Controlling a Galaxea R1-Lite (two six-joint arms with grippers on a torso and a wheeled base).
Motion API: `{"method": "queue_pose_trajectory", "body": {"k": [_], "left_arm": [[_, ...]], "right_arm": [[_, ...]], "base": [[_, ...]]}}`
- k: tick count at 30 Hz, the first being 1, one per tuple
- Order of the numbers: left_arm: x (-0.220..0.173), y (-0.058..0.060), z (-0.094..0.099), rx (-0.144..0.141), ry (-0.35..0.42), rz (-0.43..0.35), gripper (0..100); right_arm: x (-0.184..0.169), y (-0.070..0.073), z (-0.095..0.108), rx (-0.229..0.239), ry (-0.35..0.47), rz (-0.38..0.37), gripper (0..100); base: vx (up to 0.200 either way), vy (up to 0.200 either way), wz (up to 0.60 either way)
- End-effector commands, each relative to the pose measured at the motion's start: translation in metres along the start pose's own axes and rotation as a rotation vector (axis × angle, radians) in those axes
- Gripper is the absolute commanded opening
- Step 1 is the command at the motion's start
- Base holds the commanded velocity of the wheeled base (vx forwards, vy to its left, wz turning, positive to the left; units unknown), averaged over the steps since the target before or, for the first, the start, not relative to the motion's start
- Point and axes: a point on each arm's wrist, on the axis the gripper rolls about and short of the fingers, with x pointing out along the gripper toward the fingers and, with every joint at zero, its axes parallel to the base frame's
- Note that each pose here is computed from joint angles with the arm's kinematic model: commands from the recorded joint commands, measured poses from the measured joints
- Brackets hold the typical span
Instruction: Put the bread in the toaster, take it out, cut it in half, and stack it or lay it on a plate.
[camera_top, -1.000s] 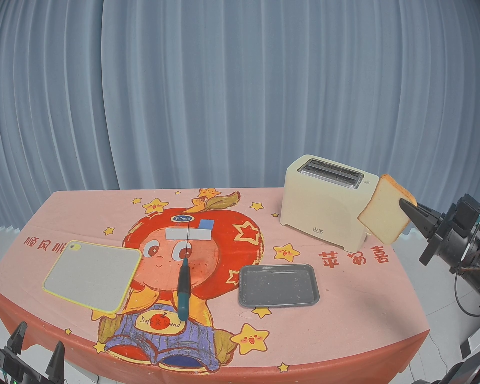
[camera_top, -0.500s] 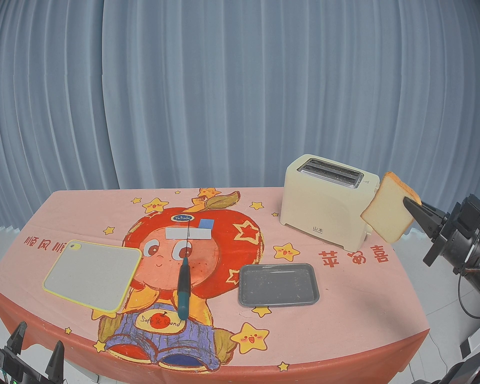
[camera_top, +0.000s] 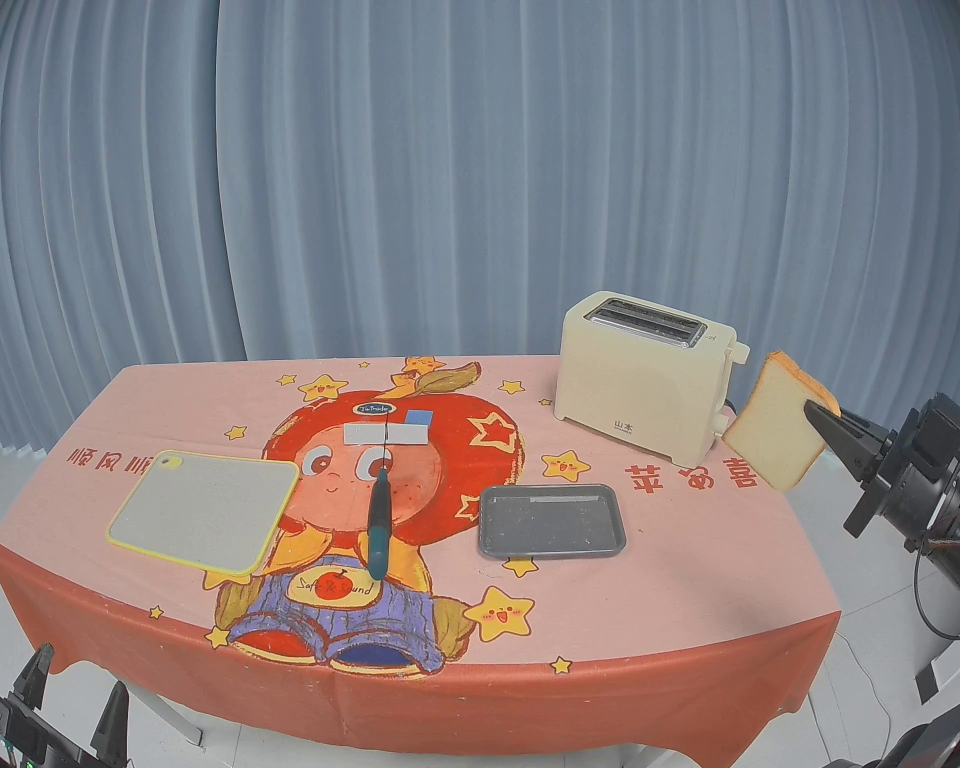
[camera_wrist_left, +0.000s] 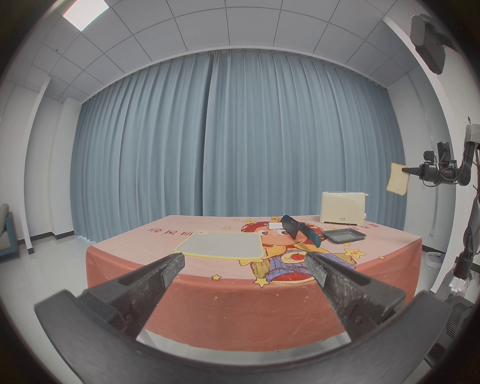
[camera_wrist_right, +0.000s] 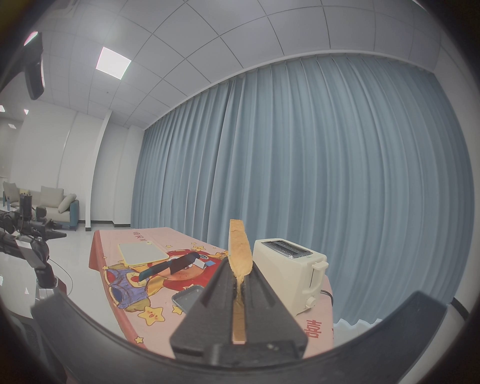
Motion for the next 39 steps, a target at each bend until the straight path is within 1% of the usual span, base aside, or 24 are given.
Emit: {"method": "queue_pose_trajectory", "body": {"k": [1, 14, 24, 26, 29, 39], "left_arm": [[0.0013, 0.0, -0.0049, 0.0, 0.018, 0.0, 100], [0.0013, 0.0, -0.0049, -0.002, 0.018, 0.0, 100], [0.0013, 0.0, -0.0049, 0.0, 0.018, 0.0, 100], [0.0013, 0.0, -0.0049, -0.002, 0.018, -0.001, 100], [0.0013, 0.0, -0.0049, -0.002, 0.018, -0.001, 100], [0.0013, 0.0, -0.0049, -0.002, 0.018, -0.001, 100]], "right_arm": [[0.0009, -0.0001, -0.0011, -0.001, 0.005, 0.001, 0], [0.0, 0.0004, -0.0007, -0.003, 0.003, 0.004, 0], [0.0004, 0.0005, -0.0025, -0.003, 0.012, 0.005, 0], [0.0, 0.0006, -0.0026, -0.018, 0.012, 0.005, 0], [-0.0001, 0.0007, -0.0036, -0.028, 0.016, 0.005, 0], [-0.0002, 0.0008, -0.0047, -0.027, 0.021, 0.006, 0]], "base": [[0.0, 0.0, 0.0], [0.0, 0.0, 0.0], [0.0, 0.2, 0.0], [0.0, 0.2, 0.0], [0.0, 0.2, 0.0], [0.0, 0.2, 0.0]]}}
